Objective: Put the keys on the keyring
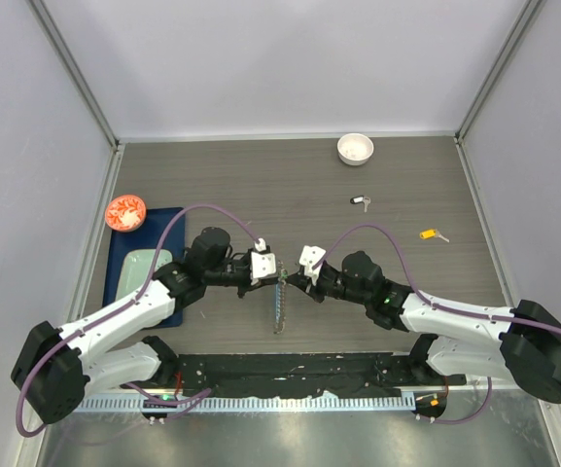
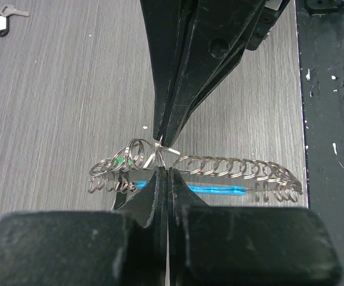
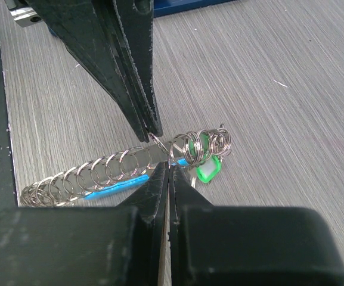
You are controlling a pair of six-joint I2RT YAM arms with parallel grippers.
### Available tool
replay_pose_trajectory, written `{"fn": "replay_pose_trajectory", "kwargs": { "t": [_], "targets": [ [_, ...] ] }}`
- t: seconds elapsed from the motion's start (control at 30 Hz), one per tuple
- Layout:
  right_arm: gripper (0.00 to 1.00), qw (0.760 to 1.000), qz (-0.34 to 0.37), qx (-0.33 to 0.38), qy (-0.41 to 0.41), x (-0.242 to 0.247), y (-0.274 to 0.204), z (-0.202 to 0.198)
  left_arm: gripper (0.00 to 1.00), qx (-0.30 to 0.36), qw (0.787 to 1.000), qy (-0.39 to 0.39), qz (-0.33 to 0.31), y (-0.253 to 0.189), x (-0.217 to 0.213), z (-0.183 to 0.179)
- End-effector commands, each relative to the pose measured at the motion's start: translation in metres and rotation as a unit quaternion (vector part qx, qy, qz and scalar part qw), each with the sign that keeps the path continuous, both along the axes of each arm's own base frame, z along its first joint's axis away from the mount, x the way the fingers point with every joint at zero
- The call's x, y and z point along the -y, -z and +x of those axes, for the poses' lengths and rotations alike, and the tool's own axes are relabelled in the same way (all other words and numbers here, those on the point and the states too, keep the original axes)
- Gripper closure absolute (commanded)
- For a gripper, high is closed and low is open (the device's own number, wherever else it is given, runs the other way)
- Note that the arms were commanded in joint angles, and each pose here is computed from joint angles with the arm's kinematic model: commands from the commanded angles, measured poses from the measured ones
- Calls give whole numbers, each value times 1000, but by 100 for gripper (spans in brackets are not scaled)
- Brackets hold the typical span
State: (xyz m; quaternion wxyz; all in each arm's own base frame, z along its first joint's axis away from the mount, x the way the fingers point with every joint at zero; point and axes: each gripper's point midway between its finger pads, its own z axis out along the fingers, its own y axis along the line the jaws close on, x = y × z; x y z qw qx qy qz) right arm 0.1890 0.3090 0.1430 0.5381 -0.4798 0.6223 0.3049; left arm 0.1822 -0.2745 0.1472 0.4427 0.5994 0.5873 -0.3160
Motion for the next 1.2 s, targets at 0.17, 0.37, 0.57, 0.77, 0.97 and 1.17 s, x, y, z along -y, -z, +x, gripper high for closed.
{"fn": "replay_pose_trajectory", "kwargs": {
  "t": [0.17, 0.37, 0.57, 0.77, 0.97, 1.17],
  "targets": [
    [99, 997, 51, 51, -31, -13, -40, -1, 100, 13, 998, 53, -24, -21, 14, -12],
    [99, 997, 53, 58, -25, -10, -43, 0, 100, 12, 998, 55, -22, -21, 14, -12],
    [99, 995, 62, 69, -32, -9, -50, -3, 100, 12, 999, 42, -17, -21, 13, -8],
    [99, 995, 60, 70, -33, -10, -52, -3, 100, 4, 999, 41, -6, -20, 15, -10],
    [99, 995, 58, 69, -39, -11, -54, -5, 100, -1, 999, 39, 14, -16, 16, -12],
    [99, 995, 49, 69, -48, -14, -54, -8, 100, -6, 999, 35, 21, -15, 17, -12]
  ]
}}
